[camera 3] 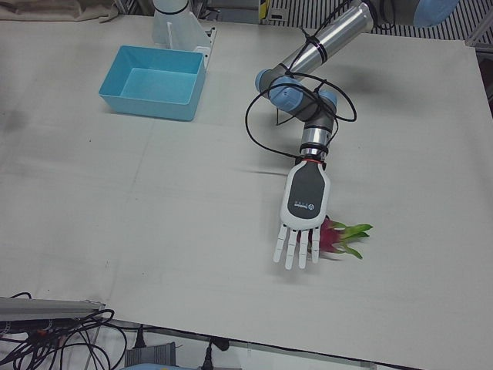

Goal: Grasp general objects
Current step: 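Close the left hand's fingers to grip the dragon fruit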

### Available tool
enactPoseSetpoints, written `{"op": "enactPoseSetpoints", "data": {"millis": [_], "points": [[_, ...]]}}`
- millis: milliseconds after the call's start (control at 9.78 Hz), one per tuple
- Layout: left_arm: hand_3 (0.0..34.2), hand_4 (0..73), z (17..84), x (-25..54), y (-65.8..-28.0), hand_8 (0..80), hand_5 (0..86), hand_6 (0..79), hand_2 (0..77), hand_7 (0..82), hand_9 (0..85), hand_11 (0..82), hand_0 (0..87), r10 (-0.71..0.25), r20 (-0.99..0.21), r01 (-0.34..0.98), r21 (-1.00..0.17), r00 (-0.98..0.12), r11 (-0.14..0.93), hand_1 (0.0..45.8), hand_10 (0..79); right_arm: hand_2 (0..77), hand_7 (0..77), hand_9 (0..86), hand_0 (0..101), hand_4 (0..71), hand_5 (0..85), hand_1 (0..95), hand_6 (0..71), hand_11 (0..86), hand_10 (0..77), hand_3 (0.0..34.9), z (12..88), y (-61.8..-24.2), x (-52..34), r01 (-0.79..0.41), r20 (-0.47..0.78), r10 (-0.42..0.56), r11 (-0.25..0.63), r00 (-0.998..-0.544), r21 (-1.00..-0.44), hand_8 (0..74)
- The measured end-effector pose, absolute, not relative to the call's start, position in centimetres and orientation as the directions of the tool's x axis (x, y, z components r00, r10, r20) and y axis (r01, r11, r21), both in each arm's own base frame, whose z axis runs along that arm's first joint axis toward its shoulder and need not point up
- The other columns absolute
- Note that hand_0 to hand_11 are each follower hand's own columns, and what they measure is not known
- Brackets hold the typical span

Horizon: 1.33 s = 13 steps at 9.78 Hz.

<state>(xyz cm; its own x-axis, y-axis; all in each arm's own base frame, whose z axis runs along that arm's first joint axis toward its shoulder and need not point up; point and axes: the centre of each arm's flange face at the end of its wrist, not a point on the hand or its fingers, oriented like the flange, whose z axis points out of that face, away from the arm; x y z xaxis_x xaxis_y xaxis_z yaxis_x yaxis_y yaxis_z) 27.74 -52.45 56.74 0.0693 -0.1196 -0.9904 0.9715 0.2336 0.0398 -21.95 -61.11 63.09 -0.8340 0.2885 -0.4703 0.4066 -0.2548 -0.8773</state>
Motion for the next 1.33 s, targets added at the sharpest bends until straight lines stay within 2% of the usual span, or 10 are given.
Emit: {"op": "enactPoseSetpoints", "data": {"millis": [205, 307, 511, 614, 716, 818, 920, 1125, 1227, 1330], "points": [[6.8, 0.0, 57.0, 27.8, -52.5, 1.1, 2.2, 1.1, 60.5, 1.6, 1.6, 1.1, 76.0, -0.122, -0.990, 0.971, 0.042, 0.072, 0.235, 0.0, 22.9, 1.6, 0.0, 1.1, 0, 0.0, 0.0, 6.5, 0.0, 0.5, 0.0, 0.0, 63.1, -61.1, -22.0, 0.407, -0.470, 0.288, -0.255, -0.834, -0.877, 0.0], [7.2, 0.0, 57.2, 27.8, -52.5, 1.1, 2.2, 1.1, 60.5, 1.6, 1.6, 1.1, 57.2, -0.125, -0.989, 0.971, 0.043, 0.074, 0.235, 0.0, 22.4, 1.6, 0.0, 1.1, 0, 0.0, 0.0, 6.5, 0.0, 0.5, 0.0, 0.0, 63.1, -61.1, -22.0, 0.407, -0.470, 0.288, -0.255, -0.834, -0.877, 0.0], [8.2, 0.0, 57.4, 27.3, -52.7, 1.1, 2.2, 1.1, 60.5, 1.6, 1.6, 1.1, 57.3, -0.128, -0.989, 0.973, 0.045, 0.076, 0.226, 0.0, 22.4, 1.6, 0.0, 1.1, 0, 0.0, 0.0, 6.5, 0.0, 1.1, 0.0, 0.0, 63.1, -61.1, -22.0, 0.407, -0.470, 0.289, -0.255, -0.834, -0.877, 0.0], [11.1, 0.5, 57.4, 27.0, -52.9, 1.1, 2.2, 1.1, 60.5, 1.6, 1.6, 1.1, 66.1, -0.130, -0.989, 0.974, 0.046, 0.077, 0.222, 0.0, 22.9, 1.6, 0.0, 1.1, 0, 0.0, 0.0, 6.5, 0.0, 1.1, 0.0, 0.0, 63.1, -61.1, -22.0, 0.407, -0.470, 0.289, -0.255, -0.834, -0.877, 0.0], [11.7, 0.5, 57.7, 26.9, -52.9, 1.1, 2.2, 1.1, 60.5, 1.6, 1.6, 1.1, 66.6, -0.134, -0.988, 0.974, 0.049, 0.080, 0.220, 0.0, 22.9, 2.2, 0.0, 1.1, 0, 0.0, 0.0, 6.5, 0.0, 0.5, 0.0, 0.0, 63.1, -61.1, -22.0, 0.407, -0.470, 0.289, -0.255, -0.834, -0.877, 0.0], [11.7, 0.5, 58.0, 26.9, -52.9, 1.1, 2.2, 1.1, 60.5, 1.6, 1.6, 1.1, 66.6, -0.139, -0.987, 0.974, 0.052, 0.084, 0.220, 0.0, 22.9, 1.6, 0.0, 1.1, 0, 0.0, 0.0, 6.5, 0.0, 0.5, 0.0, 0.0, 63.1, -61.1, -22.0, 0.407, -0.470, 0.289, -0.255, -0.834, -0.877, 0.0], [16.1, 0.5, 58.3, 26.9, -52.9, 1.1, 2.2, 1.1, 60.5, 1.6, 1.6, 1.1, 53.5, -0.143, -0.986, 0.974, 0.055, 0.088, 0.221, 0.0, 22.4, 1.6, 0.0, 1.1, 0, 0.0, 0.0, 6.5, 0.0, 0.5, 0.0, 0.0, 63.1, -61.1, -22.0, 0.407, -0.470, 0.289, -0.255, -0.834, -0.877, 0.0], [16.7, 0.5, 58.5, 27.0, -52.9, 1.1, 2.2, 1.1, 60.5, 1.6, 1.6, 1.1, 53.5, -0.146, -0.985, 0.973, 0.058, 0.092, 0.223, 0.0, 22.4, 1.6, 0.0, 1.1, 0, 0.0, 0.0, 6.5, 0.0, 0.5, 0.0, 0.0, 63.1, -61.1, -22.0, 0.407, -0.470, 0.289, -0.255, -0.834, -0.877, 0.0], [16.6, 0.5, 58.6, 27.0, -52.9, 1.1, 2.2, 1.1, 60.5, 1.6, 1.6, 1.1, 58.0, -0.147, -0.985, 0.973, 0.058, 0.093, 0.224, 0.0, 22.4, 2.2, 0.0, 1.1, 0, 0.0, 0.0, 6.5, 0.0, 0.5, 0.0, 0.0, 63.1, -61.1, -22.0, 0.407, -0.470, 0.289, -0.255, -0.834, -0.877, 0.0], [16.6, 0.5, 58.7, 27.1, -52.9, 1.1, 2.2, 1.1, 60.5, 1.6, 1.6, 1.1, 58.0, -0.148, -0.984, 0.972, 0.059, 0.094, 0.225, 0.0, 22.4, 2.2, 0.0, 1.1, 0, 0.0, 0.0, 6.5, 0.0, 0.5, 0.0, 0.0, 63.1, -61.1, -22.0, 0.407, -0.470, 0.288, -0.255, -0.834, -0.877, 0.0]]}}
